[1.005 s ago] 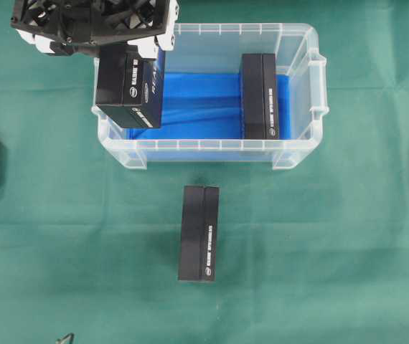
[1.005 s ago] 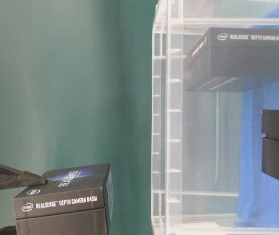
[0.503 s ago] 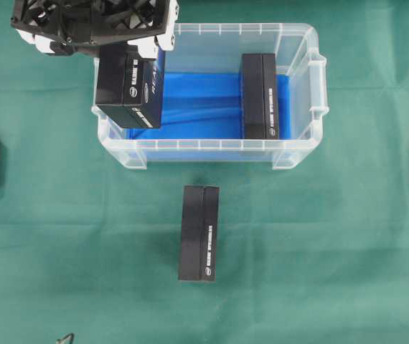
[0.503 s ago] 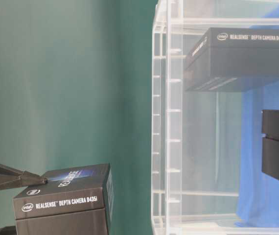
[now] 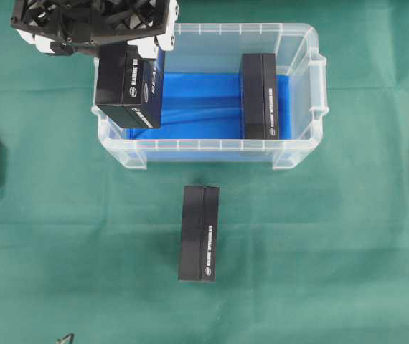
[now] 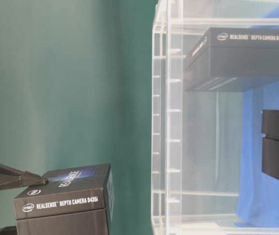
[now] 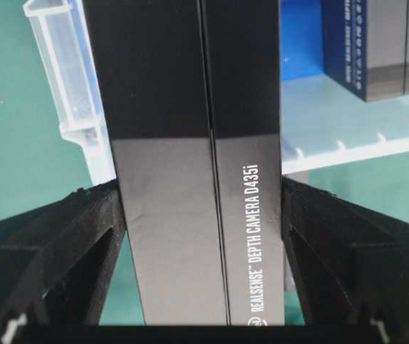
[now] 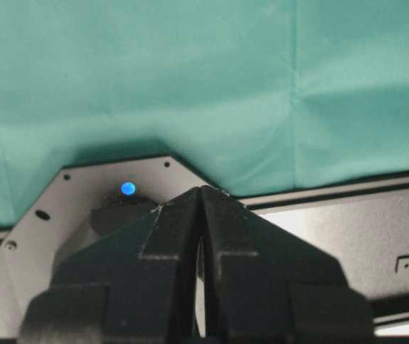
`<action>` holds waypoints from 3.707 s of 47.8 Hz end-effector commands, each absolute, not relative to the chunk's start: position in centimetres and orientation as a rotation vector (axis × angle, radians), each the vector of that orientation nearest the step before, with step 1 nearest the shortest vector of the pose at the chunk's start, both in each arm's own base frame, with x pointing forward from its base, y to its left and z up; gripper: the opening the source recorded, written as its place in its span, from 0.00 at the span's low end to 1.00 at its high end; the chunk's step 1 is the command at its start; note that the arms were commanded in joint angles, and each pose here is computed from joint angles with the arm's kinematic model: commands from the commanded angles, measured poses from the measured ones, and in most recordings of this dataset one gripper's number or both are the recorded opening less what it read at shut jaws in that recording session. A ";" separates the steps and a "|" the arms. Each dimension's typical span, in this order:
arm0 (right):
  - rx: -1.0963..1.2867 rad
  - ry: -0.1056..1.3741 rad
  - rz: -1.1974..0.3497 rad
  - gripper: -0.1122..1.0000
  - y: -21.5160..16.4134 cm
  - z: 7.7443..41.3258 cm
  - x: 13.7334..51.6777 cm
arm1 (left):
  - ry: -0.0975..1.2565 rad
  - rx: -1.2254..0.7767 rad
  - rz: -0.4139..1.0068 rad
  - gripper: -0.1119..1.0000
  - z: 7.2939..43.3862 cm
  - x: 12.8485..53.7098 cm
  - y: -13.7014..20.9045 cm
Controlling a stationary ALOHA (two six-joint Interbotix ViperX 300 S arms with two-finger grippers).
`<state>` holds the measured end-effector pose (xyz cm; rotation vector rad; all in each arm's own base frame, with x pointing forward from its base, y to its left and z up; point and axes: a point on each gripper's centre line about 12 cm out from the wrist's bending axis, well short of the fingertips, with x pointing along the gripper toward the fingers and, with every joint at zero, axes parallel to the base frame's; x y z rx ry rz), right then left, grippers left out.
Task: Take the box out of the case with the left arm.
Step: 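Carry the box forward and left onto the cloth in front, then lower the box beside the first box and open the left gripper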
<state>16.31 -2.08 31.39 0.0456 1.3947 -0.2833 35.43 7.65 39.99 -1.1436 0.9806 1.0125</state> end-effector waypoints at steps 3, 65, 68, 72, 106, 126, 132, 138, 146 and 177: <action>0.046 1.381 -0.286 0.10 -2.1 31.7 16.4 | 0.933 -1.153 0.986 0.67 41.7 34.5 7.5; 0.041 1.346 -0.276 0.10 -2.1 31.4 16.9 | 1.005 -1.286 0.974 0.67 39.8 33.5 -8.9; 0.041 1.348 -0.276 0.10 -2.1 31.4 16.9 | 1.009 -1.291 0.973 0.67 39.7 33.3 -9.7; 0.041 1.346 -0.276 0.10 -2.1 31.4 16.9 | 1.013 -1.293 0.975 0.67 39.5 33.3 -10.4; 0.041 1.346 -0.276 0.10 -2.1 31.4 16.9 | 1.056 -1.231 1.051 0.67 35.4 33.8 -10.6; 0.040 1.354 -0.276 0.10 -2.1 31.2 16.8 | 1.058 -1.215 1.038 0.67 26.8 34.1 -10.9; 0.040 1.357 -0.276 0.10 -2.1 31.1 16.8 | 1.069 -1.204 1.061 0.67 25.1 33.7 -10.8; 0.039 1.363 -0.277 0.10 -2.1 30.9 16.8 | 1.081 -1.184 1.075 0.67 23.0 33.7 -10.8; 0.039 1.365 -0.277 0.10 -2.1 30.8 16.7 | 1.084 -1.188 1.054 0.67 19.8 34.5 -11.1; 0.041 1.365 -0.277 0.10 -2.1 30.8 16.7 | 1.086 -1.200 1.064 0.67 18.0 35.1 -10.8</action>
